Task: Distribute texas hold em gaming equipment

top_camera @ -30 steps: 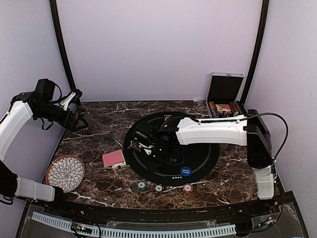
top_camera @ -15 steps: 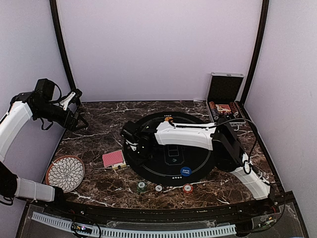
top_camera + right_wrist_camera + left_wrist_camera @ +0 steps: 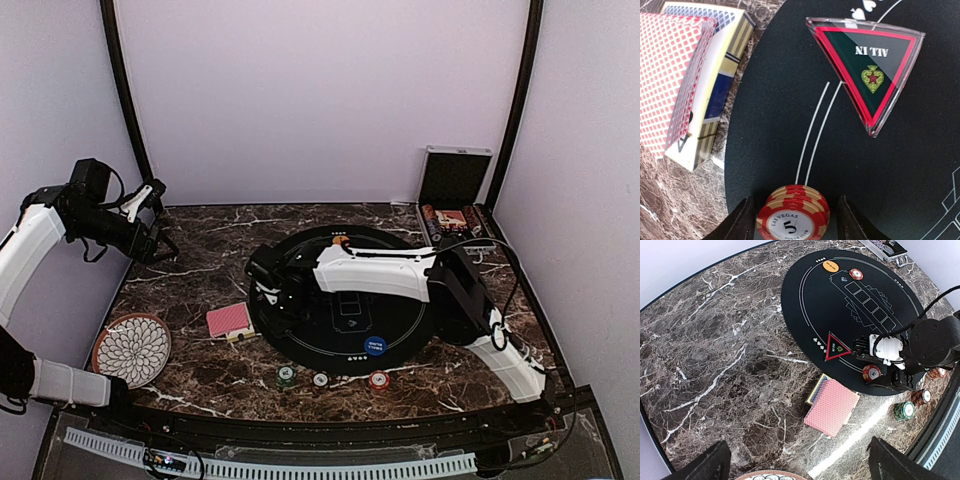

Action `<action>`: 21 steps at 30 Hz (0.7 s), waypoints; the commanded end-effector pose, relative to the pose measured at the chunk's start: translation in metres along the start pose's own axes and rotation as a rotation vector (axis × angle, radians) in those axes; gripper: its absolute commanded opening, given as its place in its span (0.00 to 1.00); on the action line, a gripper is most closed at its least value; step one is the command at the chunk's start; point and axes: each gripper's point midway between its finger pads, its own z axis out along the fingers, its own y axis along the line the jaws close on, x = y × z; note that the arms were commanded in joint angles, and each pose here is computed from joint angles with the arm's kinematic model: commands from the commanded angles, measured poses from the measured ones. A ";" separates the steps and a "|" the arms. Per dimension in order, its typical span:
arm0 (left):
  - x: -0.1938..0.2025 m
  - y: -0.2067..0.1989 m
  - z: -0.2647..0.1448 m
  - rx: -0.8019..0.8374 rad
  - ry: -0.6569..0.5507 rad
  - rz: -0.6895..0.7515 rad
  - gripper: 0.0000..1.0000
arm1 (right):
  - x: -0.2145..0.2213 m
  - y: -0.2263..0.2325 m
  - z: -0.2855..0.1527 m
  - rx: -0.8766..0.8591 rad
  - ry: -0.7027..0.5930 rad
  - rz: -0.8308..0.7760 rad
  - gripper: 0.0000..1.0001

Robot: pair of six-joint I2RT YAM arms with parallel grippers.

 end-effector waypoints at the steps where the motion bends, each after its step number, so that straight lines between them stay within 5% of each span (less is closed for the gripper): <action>1: 0.002 -0.008 -0.006 0.021 -0.005 0.008 0.99 | -0.016 -0.011 -0.027 0.026 -0.057 0.006 0.57; 11: 0.003 -0.007 -0.006 0.022 0.005 0.010 0.99 | 0.000 -0.020 -0.116 0.001 -0.129 0.022 0.58; 21: 0.004 -0.008 -0.009 0.014 0.012 0.021 0.99 | 0.158 -0.037 -0.151 -0.025 0.103 0.040 0.83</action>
